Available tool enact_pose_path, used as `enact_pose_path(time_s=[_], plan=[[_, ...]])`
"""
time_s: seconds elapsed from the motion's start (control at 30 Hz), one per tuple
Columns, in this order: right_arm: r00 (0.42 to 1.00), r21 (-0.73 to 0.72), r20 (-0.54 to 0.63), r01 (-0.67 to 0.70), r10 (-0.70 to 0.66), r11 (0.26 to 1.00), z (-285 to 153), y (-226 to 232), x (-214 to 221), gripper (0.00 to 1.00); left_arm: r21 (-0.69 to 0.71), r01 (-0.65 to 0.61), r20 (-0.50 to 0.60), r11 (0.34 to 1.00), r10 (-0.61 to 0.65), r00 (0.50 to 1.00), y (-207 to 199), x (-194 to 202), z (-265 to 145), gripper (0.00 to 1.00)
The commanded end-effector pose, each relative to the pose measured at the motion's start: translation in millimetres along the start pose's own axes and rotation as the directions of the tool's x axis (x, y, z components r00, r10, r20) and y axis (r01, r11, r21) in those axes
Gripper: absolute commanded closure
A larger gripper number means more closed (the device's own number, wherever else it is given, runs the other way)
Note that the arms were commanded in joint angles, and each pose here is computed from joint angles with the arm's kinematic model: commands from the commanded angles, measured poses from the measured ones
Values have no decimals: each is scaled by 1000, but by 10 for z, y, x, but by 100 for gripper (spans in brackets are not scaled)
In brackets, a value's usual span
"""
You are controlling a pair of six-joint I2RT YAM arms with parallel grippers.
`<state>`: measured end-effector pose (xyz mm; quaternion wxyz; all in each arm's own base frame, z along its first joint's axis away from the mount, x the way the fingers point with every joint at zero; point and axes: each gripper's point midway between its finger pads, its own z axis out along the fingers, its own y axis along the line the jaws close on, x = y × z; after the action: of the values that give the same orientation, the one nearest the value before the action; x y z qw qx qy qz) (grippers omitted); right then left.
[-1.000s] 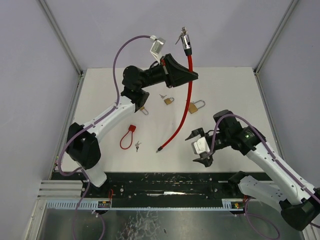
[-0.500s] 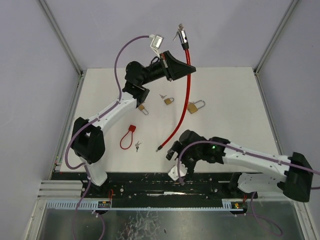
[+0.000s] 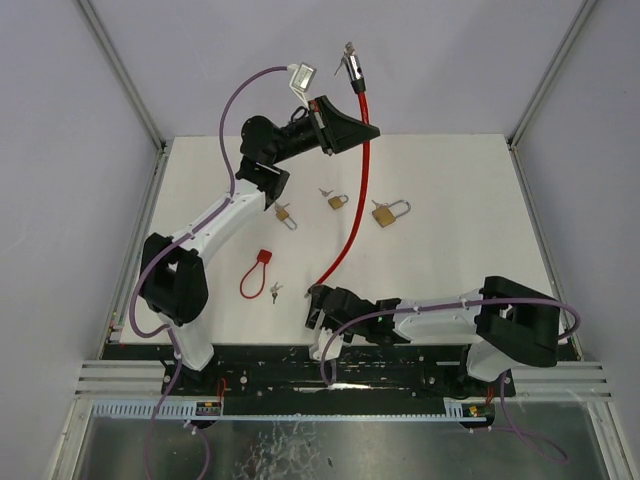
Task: Lock with the key
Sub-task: Lock the lock.
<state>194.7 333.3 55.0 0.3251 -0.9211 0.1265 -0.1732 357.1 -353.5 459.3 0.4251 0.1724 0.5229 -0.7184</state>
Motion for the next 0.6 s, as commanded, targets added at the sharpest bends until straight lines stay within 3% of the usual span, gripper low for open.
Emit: enact_pose_path(time_s=[0.0, 0.33, 0.57], plan=[[982, 142, -179, 83, -57, 986, -80, -381, 283, 18, 71, -29, 7, 997, 29, 1000, -340, -147, -16, 100], [939, 160, -325, 171, -112, 972, 107, -398, 557, 28, 94, -18, -11, 995, 19, 1000, -460, -131, -44, 100], [934, 140, -345, 148, -91, 979, 29, -339, 742, 40, 98, -24, -15, 995, 26, 1000, -509, -134, -52, 100]])
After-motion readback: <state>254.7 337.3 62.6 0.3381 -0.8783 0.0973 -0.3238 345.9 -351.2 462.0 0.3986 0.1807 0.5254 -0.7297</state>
